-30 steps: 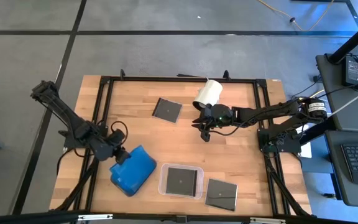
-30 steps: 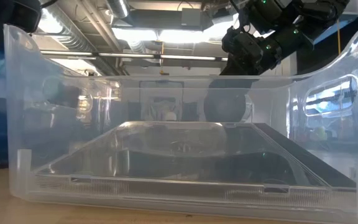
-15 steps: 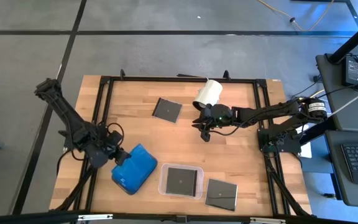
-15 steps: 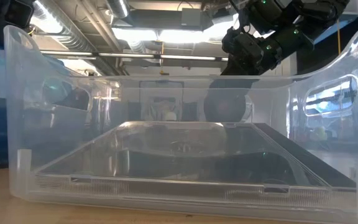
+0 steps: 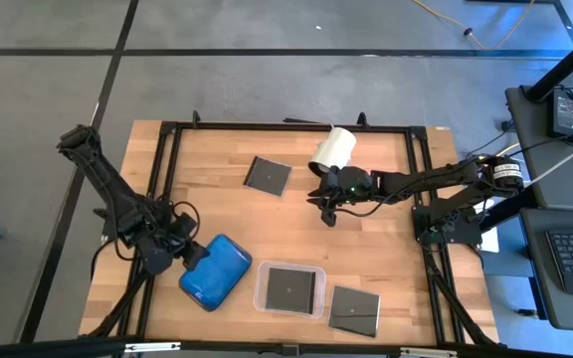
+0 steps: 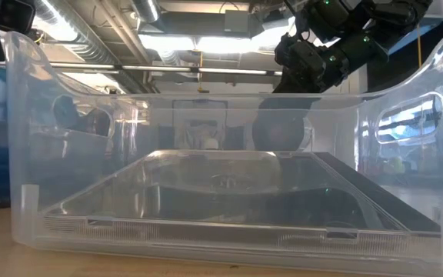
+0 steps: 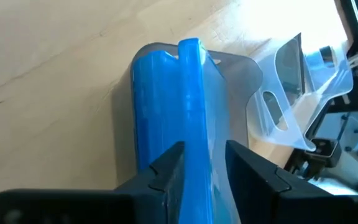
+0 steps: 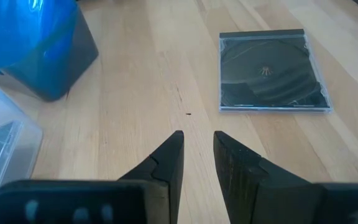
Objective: Pick & place jewel cases by type
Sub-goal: Put the blue CD case into the black bin, then adjust the black bin on the table
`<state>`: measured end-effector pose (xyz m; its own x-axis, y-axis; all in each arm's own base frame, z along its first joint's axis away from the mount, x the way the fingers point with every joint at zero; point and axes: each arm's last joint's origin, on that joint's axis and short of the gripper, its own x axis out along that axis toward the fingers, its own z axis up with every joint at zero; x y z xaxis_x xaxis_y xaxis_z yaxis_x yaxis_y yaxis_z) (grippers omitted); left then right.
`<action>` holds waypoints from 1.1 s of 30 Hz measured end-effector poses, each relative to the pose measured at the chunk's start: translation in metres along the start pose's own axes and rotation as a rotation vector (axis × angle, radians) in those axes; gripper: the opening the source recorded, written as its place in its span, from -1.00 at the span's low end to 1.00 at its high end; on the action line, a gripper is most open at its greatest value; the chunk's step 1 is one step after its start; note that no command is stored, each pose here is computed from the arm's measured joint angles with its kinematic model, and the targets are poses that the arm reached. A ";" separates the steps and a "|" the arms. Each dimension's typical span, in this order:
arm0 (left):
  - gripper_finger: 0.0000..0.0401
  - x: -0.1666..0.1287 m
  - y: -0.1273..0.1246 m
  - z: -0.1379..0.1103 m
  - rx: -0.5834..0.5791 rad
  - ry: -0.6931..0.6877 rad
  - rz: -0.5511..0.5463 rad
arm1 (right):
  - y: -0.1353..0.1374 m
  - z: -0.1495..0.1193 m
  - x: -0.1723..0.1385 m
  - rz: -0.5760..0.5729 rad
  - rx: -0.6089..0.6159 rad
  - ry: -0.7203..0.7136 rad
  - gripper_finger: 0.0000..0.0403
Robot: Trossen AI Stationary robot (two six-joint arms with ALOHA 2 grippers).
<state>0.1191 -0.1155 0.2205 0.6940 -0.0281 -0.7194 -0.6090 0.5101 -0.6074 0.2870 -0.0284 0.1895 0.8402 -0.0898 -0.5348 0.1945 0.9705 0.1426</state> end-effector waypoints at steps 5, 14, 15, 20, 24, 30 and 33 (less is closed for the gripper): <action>-0.40 -0.006 -0.001 0.005 0.096 -0.023 -0.029 | 0.001 0.003 0.000 0.006 -0.022 -0.033 -0.55; -0.40 -0.018 -0.047 -0.003 0.304 0.018 -0.327 | 0.001 0.005 0.000 0.007 -0.054 -0.053 -0.55; -0.40 -0.017 -0.054 -0.008 0.334 0.045 -0.378 | 0.001 0.005 0.000 0.007 -0.054 -0.053 -0.55; -0.39 0.001 -0.075 -0.040 0.319 0.154 -0.444 | 0.001 0.005 0.000 0.007 -0.053 -0.052 -0.55; -0.41 0.027 -0.067 -0.068 0.173 0.273 -0.252 | 0.001 0.005 0.000 0.007 -0.053 -0.051 -0.55; -0.39 0.047 -0.062 -0.089 0.067 0.295 -0.100 | 0.001 0.005 0.000 0.007 -0.053 -0.051 -0.55; -0.39 0.047 -0.061 -0.093 0.011 0.385 -0.057 | 0.001 0.005 0.000 0.007 -0.053 -0.051 -0.55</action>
<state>0.1535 -0.2277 0.1928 0.5308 -0.3762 -0.7594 -0.5678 0.5074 -0.6482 0.2896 -0.0286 0.1938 0.8666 -0.0926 -0.4904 0.1624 0.9815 0.1017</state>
